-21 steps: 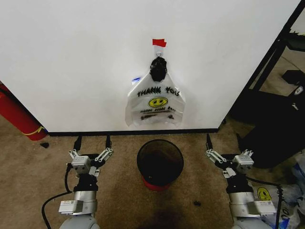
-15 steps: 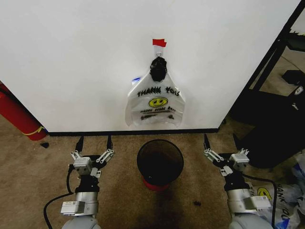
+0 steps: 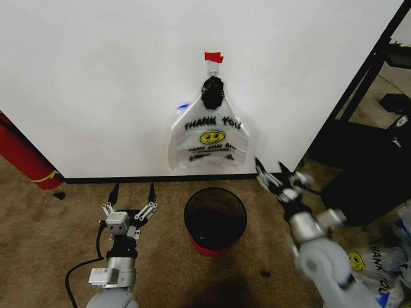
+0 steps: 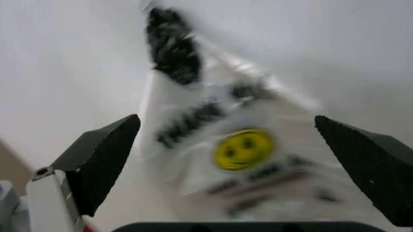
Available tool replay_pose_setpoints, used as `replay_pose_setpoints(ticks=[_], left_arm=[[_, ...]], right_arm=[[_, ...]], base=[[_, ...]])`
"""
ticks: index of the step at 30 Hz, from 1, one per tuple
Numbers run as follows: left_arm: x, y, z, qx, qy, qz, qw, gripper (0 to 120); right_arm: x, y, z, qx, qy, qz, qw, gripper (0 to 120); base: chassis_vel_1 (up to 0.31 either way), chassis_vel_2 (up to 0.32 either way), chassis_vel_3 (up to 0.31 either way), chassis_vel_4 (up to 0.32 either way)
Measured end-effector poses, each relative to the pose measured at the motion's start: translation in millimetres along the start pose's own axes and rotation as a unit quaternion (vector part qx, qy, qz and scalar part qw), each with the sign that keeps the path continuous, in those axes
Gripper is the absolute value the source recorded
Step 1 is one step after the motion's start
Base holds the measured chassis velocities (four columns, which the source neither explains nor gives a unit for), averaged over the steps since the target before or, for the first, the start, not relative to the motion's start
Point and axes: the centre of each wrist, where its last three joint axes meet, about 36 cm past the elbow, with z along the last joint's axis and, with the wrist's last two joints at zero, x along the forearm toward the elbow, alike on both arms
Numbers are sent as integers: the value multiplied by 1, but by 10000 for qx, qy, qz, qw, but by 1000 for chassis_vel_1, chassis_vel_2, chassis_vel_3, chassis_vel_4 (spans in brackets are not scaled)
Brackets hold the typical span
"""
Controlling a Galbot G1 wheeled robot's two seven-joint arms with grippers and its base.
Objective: Pick up the garbage bag from the wall and place it over the trash bin.
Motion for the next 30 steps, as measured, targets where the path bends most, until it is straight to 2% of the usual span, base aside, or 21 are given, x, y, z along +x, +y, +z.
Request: replay_pose_setpoints(ticks=[2,11,15,18,21,30], left_arm=[[1,1,2,-27,17,-24,10000,98],[4,-1,4,-44,42,-83,9999,98],[7,-4,5,-40,27,-179,9998,98],[9,-2,6,-64,0,-201,9998,98],[8,0,6,-89,-27,-221,9997,98],[6,3,5,-118,-73,-222,9997,97]], right_arm=[[-34,-2,2,-252,141,-257,9993,100],[-94,1,0,-410,242,-598,9971,100],[-146,5,-10,-411,155,-725,9964,99],[-169,6,-8,-466,184,-728,9961,98],[-180,5,-6,-506,197,-702,9961,98],[-199,9,-6,-610,193,-593,9962,87]], base=[[0,0,0,0],[0,0,0,0],[0,0,0,0],[0,0,0,0],[0,0,0,0],[0,0,0,0]])
